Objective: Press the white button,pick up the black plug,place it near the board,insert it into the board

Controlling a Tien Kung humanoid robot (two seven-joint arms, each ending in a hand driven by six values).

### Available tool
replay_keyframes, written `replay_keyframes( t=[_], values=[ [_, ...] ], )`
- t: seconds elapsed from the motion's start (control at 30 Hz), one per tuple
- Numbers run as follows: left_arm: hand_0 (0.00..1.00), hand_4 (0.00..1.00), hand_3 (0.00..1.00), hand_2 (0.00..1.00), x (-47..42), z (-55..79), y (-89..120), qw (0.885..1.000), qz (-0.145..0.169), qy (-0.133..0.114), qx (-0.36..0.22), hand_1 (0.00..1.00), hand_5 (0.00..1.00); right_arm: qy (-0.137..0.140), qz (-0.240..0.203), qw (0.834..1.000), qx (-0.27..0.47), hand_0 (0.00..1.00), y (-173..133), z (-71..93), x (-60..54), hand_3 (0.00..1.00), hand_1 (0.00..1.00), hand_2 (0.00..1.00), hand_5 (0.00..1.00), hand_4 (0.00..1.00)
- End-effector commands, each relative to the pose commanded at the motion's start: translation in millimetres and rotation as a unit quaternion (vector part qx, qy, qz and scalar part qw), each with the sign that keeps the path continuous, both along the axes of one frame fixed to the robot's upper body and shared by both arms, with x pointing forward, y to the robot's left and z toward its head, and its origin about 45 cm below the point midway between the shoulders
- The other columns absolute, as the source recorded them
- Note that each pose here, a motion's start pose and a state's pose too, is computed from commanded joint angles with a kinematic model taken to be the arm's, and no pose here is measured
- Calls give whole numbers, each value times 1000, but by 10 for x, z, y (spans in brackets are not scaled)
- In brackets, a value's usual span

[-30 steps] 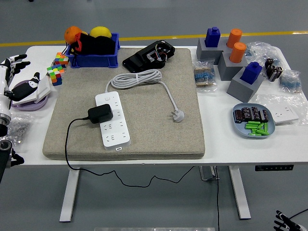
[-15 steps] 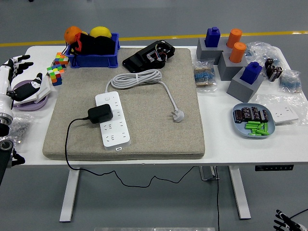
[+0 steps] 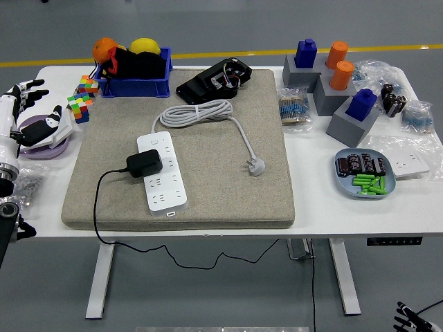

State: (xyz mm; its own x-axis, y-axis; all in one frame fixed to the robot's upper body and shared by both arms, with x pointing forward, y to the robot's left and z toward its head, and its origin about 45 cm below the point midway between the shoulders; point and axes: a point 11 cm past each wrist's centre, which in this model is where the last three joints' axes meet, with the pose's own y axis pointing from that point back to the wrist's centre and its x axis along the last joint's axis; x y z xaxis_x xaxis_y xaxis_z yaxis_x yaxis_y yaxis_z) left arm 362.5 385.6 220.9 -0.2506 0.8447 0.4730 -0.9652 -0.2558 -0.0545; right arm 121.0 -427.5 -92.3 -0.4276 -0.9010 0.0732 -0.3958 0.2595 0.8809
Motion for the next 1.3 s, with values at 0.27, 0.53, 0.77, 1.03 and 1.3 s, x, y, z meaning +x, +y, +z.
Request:
replay_keyframes(
  t=[0.27,0.53,0.77,1.03,1.3],
  values=[
    [794,676,753,716,-9,-11,-3,1000,1,0,-2,770,2,1,-1,1000,3,769,22,-13,-21,661,715,707,493,732],
    [794,676,754,715,0,-2,-13,1000,0,-1,-3,770,2,-1,-1,1000,2,767,17,-6,-2,660,714,706,493,733],
    [795,676,755,713,-2,-1,-8,1000,1,-2,-3,768,2,-2,-2,1000,4,768,25,-6,8,660,712,701,493,733],
    [794,676,756,712,-4,-5,-8,1000,2,-1,-4,764,2,-2,-2,1000,3,767,22,-5,9,658,709,701,493,733],
    [795,676,755,711,7,4,-10,1000,2,-4,-6,762,2,-4,-3,1000,4,767,26,-1,27,659,709,697,494,733]
  ],
)
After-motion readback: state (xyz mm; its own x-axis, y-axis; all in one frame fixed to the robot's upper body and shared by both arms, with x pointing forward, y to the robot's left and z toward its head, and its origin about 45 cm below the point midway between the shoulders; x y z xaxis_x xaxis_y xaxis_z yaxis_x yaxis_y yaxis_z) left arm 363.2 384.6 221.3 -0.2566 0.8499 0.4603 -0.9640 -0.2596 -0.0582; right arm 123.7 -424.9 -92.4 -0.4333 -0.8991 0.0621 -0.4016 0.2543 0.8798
